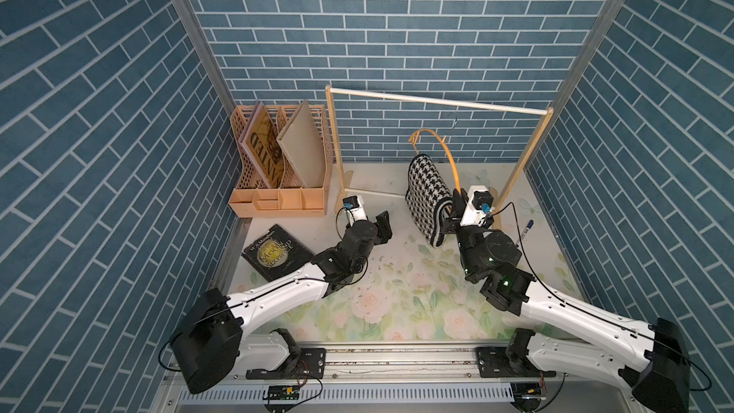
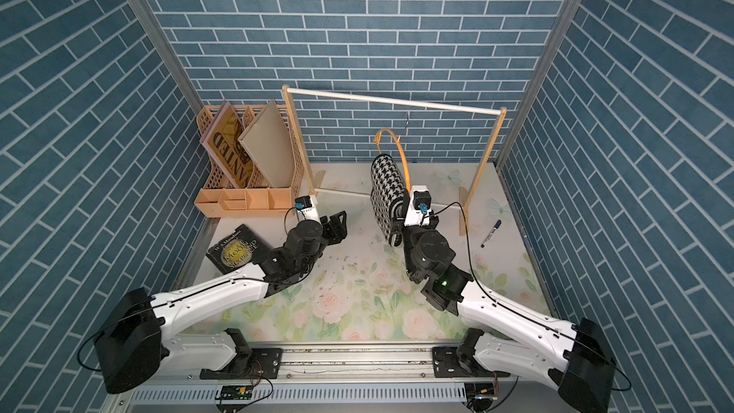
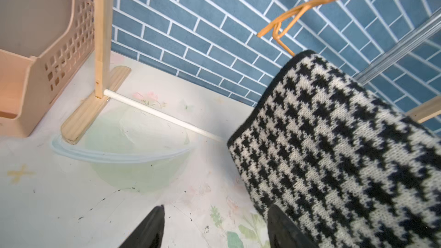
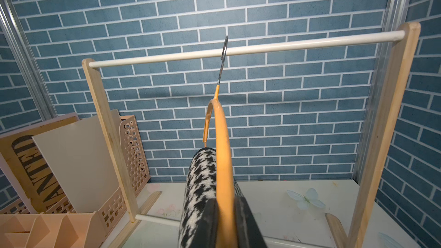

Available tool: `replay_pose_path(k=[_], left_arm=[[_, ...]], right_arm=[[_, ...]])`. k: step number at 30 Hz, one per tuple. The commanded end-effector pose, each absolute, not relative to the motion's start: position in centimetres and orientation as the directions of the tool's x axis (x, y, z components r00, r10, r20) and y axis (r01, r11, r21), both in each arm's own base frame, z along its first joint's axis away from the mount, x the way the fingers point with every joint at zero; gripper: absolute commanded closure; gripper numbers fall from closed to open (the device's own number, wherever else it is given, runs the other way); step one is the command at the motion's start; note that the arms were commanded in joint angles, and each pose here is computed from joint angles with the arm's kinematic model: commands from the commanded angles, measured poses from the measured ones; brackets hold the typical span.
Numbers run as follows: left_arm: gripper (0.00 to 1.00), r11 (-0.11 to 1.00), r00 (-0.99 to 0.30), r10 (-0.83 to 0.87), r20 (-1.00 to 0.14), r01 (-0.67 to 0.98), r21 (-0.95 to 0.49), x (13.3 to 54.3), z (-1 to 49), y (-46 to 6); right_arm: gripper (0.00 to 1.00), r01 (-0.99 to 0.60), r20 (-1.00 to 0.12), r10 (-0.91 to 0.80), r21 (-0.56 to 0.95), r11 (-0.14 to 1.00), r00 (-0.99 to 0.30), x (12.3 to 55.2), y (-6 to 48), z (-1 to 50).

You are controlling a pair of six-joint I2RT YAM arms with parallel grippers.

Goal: Hang the scarf on the hanger
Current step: Place the hanger at the clothesline.

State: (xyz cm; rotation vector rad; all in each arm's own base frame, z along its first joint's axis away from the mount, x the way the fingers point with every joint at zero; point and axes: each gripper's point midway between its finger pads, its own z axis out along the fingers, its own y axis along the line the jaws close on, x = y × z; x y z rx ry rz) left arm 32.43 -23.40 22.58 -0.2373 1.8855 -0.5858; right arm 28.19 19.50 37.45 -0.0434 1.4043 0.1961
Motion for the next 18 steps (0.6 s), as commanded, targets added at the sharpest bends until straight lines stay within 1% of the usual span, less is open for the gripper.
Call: replay_pose_path(k=[1,4,11,18], left_arm=[[0.21,0.908,-0.331,-0.377,-0.865,0.052,-0.416,31.9,22.5,-20.7],[0.17,0.920,-0.306,-0.365,-0.879,0.026,-0.391,31.5,22.5,-19.4],[0.16,0.929,-0.284,-0.354,-0.891,0.008,-0.371,31.2,22.5,-18.4],[0.16,0.933,-0.282,-0.345,-0.895,0.004,-0.360,31.3,22.5,-18.4]], right_arm=[[1.00,-0.185,-0.943,0.201,0.155,0.970,0.265,27.6,18.9,43.0],[1.00,-0.195,-0.941,0.194,0.143,0.970,0.277,27.7,19.5,44.0],[1.00,-0.152,-0.949,0.108,0.065,0.986,0.297,29.4,21.0,45.5],[1.00,-0.127,-0.960,0.063,0.029,0.991,0.272,32.2,22.3,44.2]])
